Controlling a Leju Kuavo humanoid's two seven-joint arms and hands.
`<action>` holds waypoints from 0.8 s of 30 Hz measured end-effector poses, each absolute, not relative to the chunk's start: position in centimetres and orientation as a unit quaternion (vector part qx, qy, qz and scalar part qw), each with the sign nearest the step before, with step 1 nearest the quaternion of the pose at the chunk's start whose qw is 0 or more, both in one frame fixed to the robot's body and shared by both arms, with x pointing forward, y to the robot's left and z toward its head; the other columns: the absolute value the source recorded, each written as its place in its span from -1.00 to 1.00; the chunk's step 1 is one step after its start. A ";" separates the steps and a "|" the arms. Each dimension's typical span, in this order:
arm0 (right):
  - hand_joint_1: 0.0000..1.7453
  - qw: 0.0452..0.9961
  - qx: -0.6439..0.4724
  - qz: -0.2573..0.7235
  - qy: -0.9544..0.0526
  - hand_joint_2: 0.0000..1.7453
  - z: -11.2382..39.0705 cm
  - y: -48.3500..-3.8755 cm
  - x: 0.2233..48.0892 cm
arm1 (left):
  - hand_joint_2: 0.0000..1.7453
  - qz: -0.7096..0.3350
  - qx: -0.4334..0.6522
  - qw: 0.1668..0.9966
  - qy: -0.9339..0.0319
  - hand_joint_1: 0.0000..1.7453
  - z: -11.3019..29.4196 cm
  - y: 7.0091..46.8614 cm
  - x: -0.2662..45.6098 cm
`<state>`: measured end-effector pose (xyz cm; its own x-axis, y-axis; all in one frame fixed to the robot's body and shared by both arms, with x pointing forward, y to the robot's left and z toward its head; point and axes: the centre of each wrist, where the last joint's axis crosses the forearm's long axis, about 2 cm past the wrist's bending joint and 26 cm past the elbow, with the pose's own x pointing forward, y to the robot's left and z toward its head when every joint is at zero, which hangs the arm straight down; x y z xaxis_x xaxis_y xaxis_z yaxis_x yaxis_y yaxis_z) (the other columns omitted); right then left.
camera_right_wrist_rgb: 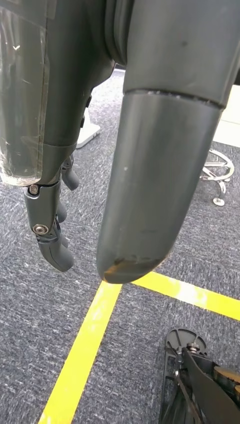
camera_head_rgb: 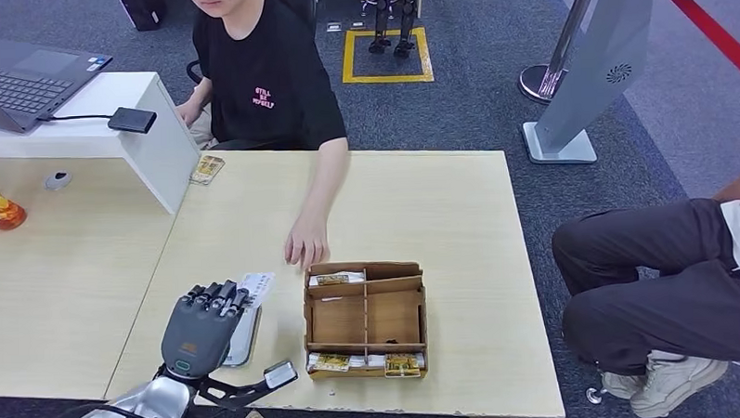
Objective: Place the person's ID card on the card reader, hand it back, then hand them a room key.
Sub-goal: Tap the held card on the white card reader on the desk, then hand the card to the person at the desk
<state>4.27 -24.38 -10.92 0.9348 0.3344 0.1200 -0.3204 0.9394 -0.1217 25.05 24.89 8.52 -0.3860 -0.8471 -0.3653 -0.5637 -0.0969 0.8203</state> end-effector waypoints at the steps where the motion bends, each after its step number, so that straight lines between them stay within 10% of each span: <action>1: -1.00 0.982 -0.050 0.167 -0.070 -1.00 -10.9 -24.4 4.3 | 1.00 -0.500 0.536 0.133 -0.667 1.00 9.3 24.4 25.4; 24: -1.00 0.972 -0.045 0.219 -0.077 -1.00 -10.9 -24.3 4.7 | 1.00 -0.445 0.483 0.080 -0.750 1.00 14.6 15.6 28.7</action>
